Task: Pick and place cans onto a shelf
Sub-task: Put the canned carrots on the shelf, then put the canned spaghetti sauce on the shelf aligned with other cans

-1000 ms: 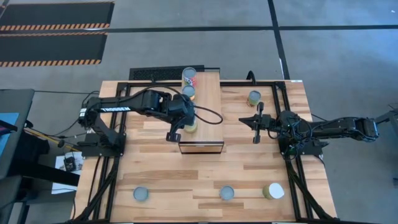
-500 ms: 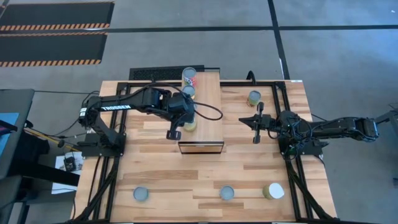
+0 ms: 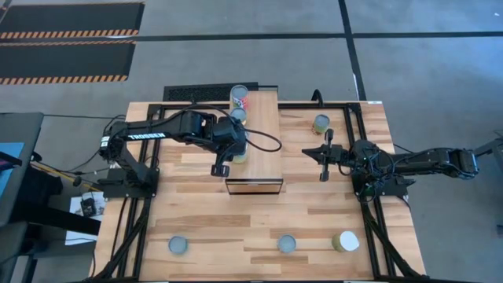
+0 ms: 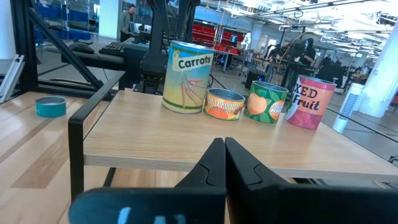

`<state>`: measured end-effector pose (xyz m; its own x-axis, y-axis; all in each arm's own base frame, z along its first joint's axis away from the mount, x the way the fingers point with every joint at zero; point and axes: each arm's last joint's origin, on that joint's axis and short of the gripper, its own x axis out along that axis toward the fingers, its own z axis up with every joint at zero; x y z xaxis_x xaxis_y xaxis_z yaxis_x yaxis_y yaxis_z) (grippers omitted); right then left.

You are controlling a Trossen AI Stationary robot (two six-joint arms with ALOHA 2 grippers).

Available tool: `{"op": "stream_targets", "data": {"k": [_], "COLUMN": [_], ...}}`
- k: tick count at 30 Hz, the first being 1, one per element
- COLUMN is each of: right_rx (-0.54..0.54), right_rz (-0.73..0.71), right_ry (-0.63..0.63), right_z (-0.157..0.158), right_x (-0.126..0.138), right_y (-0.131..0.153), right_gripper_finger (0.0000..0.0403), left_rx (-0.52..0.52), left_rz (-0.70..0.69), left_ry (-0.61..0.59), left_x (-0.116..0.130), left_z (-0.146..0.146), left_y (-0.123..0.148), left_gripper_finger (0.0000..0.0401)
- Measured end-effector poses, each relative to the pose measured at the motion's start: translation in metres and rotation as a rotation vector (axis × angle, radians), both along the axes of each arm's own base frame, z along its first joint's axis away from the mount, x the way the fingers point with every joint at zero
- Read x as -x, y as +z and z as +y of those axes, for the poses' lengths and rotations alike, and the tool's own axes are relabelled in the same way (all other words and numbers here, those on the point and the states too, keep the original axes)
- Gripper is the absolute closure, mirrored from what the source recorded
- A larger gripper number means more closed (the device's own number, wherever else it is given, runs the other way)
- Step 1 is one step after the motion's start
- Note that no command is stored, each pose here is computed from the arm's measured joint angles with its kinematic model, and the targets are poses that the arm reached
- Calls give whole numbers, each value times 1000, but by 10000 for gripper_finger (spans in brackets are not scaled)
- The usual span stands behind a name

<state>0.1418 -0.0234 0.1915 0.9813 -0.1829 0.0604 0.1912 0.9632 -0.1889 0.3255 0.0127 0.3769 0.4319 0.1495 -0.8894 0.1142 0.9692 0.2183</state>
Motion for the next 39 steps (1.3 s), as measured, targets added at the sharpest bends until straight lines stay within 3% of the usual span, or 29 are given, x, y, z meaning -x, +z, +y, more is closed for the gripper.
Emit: {"op": "stream_targets", "data": {"k": [5,9,16,22,28,34,39], "right_rx": [1,25,63,54,23,-28,-69], "right_rz": [-2,-58,-79,-69,-25,184,340], "right_ry": [5,38,86,86,67,-79,-172], "right_z": [1,5,13,13,12,8,0], "right_x": [0,0,-1,-1,-4,-11,-8], "right_y": [0,6,8,7,12,28,38], "right_gripper_finger": [394,394,394,394,394,394,394], "left_rx": [-10,9,23,73,53,87,77], "left_rz": [-34,-164,-394,-589,-844,-1019,-1046], "left_ry": [-11,0,9,10,-14,-1,41], "left_x": [4,19,55,91,114,132,145], "left_z": [-3,-6,-9,-7,-5,2,6], "left_y": [7,24,13,-25,-81,-130,-149], "left_gripper_finger": [340,354,382,388,389,389,389]}}
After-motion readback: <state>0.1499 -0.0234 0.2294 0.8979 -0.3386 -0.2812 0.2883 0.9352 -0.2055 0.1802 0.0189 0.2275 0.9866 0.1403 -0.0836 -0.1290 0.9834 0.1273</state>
